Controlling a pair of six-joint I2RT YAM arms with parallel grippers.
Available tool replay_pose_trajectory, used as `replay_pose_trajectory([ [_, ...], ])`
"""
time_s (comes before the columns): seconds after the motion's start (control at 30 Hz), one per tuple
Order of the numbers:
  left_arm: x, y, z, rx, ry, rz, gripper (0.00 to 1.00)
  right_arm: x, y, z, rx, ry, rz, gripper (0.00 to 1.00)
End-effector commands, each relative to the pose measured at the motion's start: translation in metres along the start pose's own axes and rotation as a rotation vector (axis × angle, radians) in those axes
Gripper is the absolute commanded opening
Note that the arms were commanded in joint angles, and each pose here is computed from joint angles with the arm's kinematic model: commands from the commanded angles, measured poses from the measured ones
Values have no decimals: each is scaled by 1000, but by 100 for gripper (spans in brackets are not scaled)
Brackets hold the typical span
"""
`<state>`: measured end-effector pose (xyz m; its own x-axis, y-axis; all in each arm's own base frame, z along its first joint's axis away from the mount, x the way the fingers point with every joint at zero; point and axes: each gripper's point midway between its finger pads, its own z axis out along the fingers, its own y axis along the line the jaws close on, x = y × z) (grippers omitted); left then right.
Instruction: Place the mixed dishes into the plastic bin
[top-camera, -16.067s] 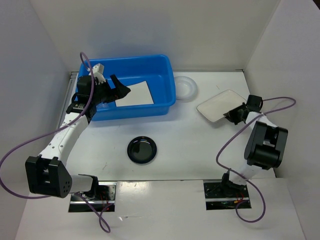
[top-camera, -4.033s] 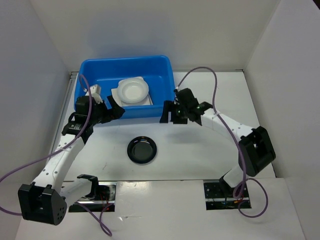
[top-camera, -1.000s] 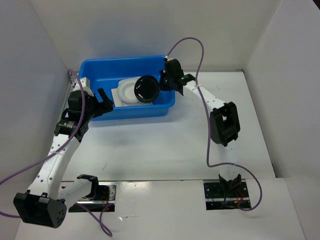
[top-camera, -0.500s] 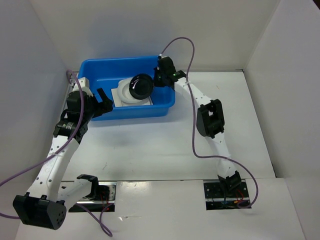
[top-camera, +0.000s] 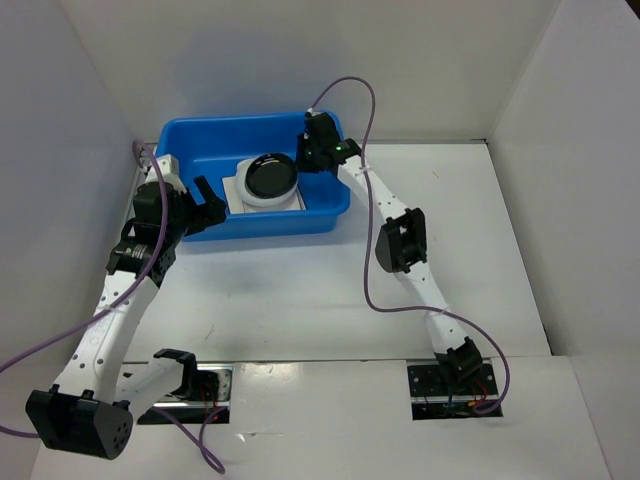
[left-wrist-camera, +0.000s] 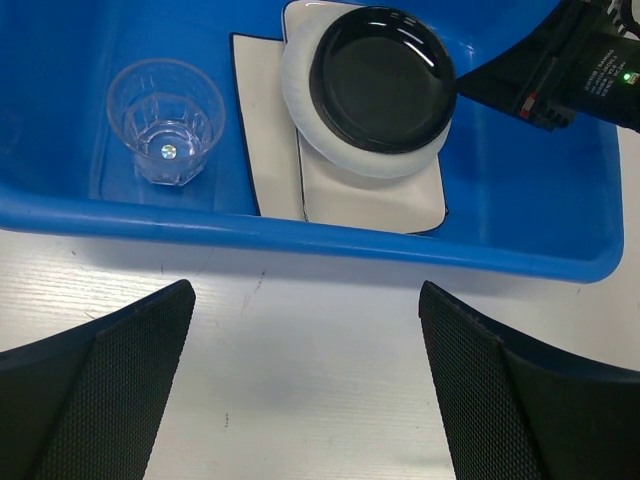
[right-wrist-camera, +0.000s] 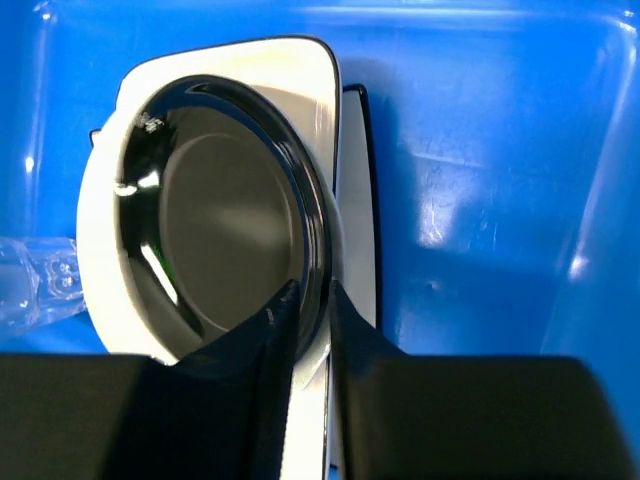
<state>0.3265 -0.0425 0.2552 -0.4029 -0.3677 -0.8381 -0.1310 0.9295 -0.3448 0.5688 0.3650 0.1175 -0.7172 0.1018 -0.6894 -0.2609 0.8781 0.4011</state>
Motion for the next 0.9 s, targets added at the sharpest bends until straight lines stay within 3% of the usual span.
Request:
replay_pose_trajectory([
  [0.0, -4, -1, -2, 13, -29, -10, 100, -3, 11, -11, -14, 8, -24, 25],
  [0.13, -6, -2, -2, 16, -37, -11, 100, -5, 14, -16, -23, 9, -35, 38],
  [0.2, -6, -2, -2, 16, -37, -11, 100, -22, 24, -32, -41, -27, -39, 52],
  [0.23, -8, -3, -4, 20, -45, -12, 100, -29, 23, -38, -25, -43, -50, 52],
  [0.43, -11, -7, -10, 48, -56, -2, 100, -86, 43, -127, 4, -171, -101, 80],
  [0.6, -30, -3, -27, 25, -146, -33, 100, -86, 45, -201, 63, -132, -125, 82],
  [0.7, -39, 4, -40, -5, -208, -43, 100, -63, 28, -205, 145, -59, -138, 82],
  [0.77, -42, 10, -45, -34, -233, -48, 100, -75, 39, -253, 122, -151, -141, 86],
  [0.8, -44, 10, -48, -30, -242, -49, 100, -53, 24, -236, 142, -133, -142, 88],
  [0.83, -40, 11, -46, -33, -234, -48, 100, -66, 33, -286, 109, -228, -122, 89],
  [0.87, -37, 12, -44, -36, -226, -56, 100, -58, 31, -297, 105, -231, -96, 89],
])
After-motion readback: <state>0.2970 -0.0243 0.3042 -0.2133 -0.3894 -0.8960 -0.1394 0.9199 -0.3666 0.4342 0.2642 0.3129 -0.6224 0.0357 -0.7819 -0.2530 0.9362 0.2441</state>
